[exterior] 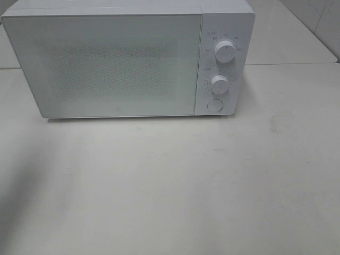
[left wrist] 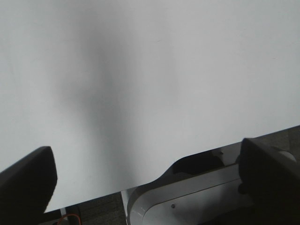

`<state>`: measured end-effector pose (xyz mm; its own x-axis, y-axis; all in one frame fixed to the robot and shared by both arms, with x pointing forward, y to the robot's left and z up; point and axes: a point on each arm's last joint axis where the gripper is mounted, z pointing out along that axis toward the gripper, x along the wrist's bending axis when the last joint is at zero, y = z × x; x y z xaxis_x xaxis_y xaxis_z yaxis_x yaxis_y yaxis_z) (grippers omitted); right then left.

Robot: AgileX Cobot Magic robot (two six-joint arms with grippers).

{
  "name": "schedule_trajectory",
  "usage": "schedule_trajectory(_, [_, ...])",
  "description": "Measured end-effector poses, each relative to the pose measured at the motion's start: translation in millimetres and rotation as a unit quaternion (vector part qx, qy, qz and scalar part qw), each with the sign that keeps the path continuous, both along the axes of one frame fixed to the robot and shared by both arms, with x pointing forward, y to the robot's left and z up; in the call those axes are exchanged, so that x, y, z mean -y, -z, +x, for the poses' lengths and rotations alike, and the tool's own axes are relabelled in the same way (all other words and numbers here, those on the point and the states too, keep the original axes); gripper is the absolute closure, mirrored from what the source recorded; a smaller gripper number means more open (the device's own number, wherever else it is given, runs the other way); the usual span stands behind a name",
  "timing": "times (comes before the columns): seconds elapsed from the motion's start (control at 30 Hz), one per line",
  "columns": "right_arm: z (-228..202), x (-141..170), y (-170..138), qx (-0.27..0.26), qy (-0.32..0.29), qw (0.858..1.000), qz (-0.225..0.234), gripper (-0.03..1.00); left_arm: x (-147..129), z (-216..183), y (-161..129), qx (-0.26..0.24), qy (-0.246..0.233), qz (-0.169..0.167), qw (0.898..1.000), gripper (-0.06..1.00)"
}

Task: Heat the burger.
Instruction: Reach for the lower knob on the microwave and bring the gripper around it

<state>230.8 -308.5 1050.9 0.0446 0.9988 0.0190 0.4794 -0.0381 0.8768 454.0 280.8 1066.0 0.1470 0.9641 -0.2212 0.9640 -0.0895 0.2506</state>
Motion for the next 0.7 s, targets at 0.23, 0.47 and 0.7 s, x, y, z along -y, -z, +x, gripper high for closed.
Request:
schedule_trajectory(0.23, [0, 0, 0, 0.0, 0.0, 1.0, 0.0, 0.22, -14, -37, 0, 0.02, -0.047, 0.025, 0.998, -0.03])
schedule_trajectory(0.47, [0, 0, 0, 0.0, 0.0, 1.0, 0.0, 0.22, -13, -79, 12, 0.047, -0.058, 0.03, 0.997, -0.03])
schedule_trajectory(0.7, [0, 0, 0, 0.0, 0.0, 1.0, 0.0, 0.22, -12, -119, 22, 0.133, -0.068, 0.04, 0.988, -0.03])
